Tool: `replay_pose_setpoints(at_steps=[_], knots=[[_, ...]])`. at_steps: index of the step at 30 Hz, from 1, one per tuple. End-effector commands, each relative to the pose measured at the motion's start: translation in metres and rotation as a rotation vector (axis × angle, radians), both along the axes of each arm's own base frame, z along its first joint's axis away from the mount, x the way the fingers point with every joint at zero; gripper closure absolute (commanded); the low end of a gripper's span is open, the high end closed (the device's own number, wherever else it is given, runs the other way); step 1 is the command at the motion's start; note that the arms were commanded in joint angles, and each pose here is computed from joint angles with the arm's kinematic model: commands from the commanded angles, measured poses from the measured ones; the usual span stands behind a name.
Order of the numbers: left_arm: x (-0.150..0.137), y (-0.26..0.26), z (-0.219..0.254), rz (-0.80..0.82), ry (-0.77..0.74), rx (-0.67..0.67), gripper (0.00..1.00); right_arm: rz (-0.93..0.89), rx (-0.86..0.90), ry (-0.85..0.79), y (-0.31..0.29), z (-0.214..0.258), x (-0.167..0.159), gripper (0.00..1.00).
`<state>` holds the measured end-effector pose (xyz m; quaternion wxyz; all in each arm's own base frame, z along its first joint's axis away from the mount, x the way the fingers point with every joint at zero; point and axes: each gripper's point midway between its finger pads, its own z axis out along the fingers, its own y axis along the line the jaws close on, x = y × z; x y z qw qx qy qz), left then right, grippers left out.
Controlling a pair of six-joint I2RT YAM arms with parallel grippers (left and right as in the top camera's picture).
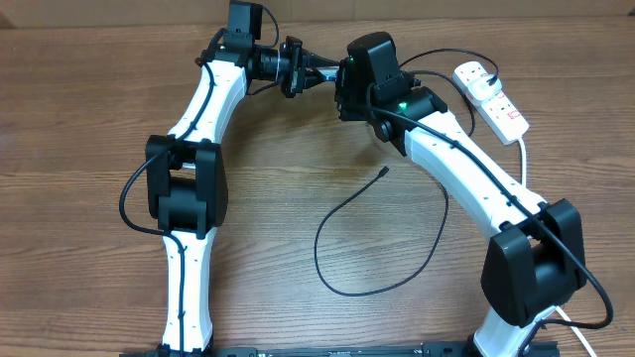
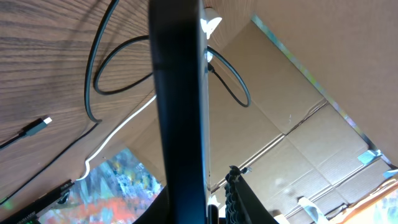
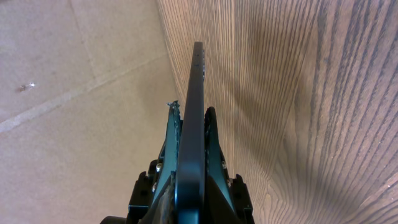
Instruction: Plug charger to phone and switch on socket
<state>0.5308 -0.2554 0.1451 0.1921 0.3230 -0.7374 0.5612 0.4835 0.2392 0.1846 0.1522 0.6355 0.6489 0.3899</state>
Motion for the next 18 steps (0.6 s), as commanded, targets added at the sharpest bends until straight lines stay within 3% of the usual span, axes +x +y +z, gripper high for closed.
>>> replay_pose_setpoints(at_steps=[1, 18], knots=[[0.0072, 0.0047, 0.0064, 0.018, -0.01, -0.002, 0.82, -0.013, 0.015, -0.02, -0.0022, 0.0076, 0.0046, 0.93], [0.0088, 0.0096, 0.0073, 0.023, -0.009, -0.008, 0.83, -0.023, 0.01, -0.03, -0.0037, 0.0089, 0.0064, 0.92]])
